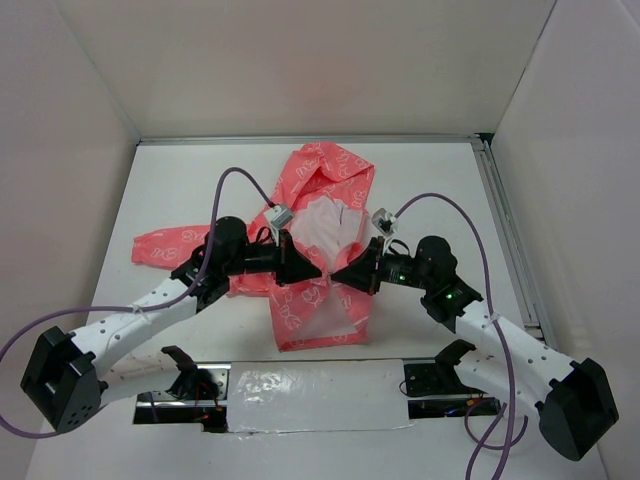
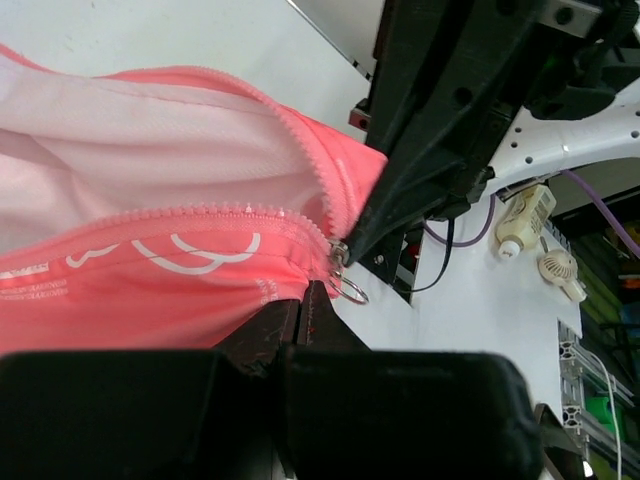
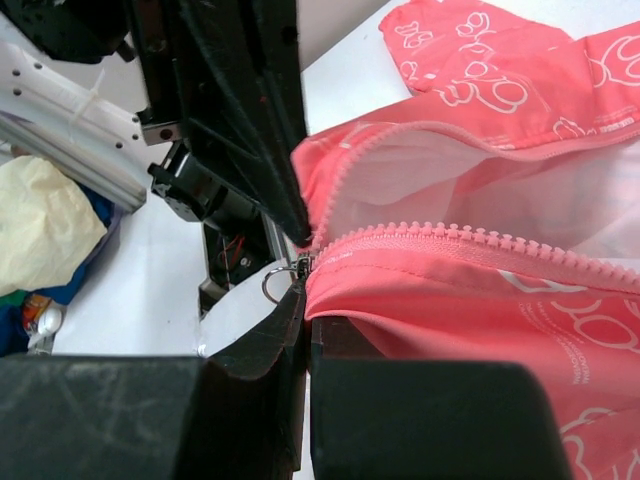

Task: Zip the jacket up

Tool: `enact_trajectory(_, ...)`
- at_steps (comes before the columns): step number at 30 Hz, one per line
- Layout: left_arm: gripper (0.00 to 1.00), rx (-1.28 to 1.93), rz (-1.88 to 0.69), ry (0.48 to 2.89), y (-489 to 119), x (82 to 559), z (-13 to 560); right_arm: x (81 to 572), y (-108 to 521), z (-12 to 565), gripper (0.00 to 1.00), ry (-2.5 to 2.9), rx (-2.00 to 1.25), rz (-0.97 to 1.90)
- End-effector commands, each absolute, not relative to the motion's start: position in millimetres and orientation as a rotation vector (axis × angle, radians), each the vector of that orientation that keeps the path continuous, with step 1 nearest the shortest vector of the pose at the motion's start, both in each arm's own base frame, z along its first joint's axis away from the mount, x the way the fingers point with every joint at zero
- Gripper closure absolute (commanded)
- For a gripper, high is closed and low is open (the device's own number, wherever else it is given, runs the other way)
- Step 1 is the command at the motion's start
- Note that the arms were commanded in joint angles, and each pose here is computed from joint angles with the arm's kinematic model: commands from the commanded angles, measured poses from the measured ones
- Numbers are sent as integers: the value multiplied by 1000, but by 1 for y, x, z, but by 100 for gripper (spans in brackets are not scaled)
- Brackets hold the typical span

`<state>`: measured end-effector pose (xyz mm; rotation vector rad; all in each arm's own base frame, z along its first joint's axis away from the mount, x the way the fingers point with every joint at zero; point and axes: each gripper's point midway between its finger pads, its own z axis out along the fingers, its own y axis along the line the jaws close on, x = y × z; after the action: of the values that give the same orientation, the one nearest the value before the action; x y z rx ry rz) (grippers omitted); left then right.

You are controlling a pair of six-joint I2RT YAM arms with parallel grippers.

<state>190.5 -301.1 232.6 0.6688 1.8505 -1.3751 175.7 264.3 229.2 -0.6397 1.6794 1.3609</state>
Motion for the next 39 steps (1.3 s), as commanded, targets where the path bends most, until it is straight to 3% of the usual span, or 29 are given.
enact_trajectory(1, 93, 729, -1419, 1871, -309, 183, 237, 179, 266, 279, 100, 1495, -704, 1327)
enact_trajectory(2, 80, 737, -1437, 1861, -309, 182, 240, 177, 268, 278, 100, 1494, -717, 1335)
enact_trajectory(5, 62, 735, -1487, 1813, -307, 177, 245, 174, 271, 274, 100, 1511, -731, 1341)
enact_trajectory(10, 56, 729, -1517, 1771, -304, 175, 257, 168, 274, 272, 100, 1510, -741, 1356)
enact_trajectory(23, 49, 696, -1590, 1749, -295, 179, 262, 164, 279, 269, 100, 1513, -763, 1359)
enact_trajectory(29, 69, 721, -1624, 1757, -298, 182, 264, 164, 278, 270, 100, 1506, -756, 1355)
enact_trajectory(31, 70, 724, -1639, 1765, -299, 182, 262, 164, 278, 272, 100, 1496, -754, 1352)
enact_trajectory(39, 60, 729, -1667, 1768, -302, 182, 262, 162, 281, 272, 100, 1491, -763, 1360)
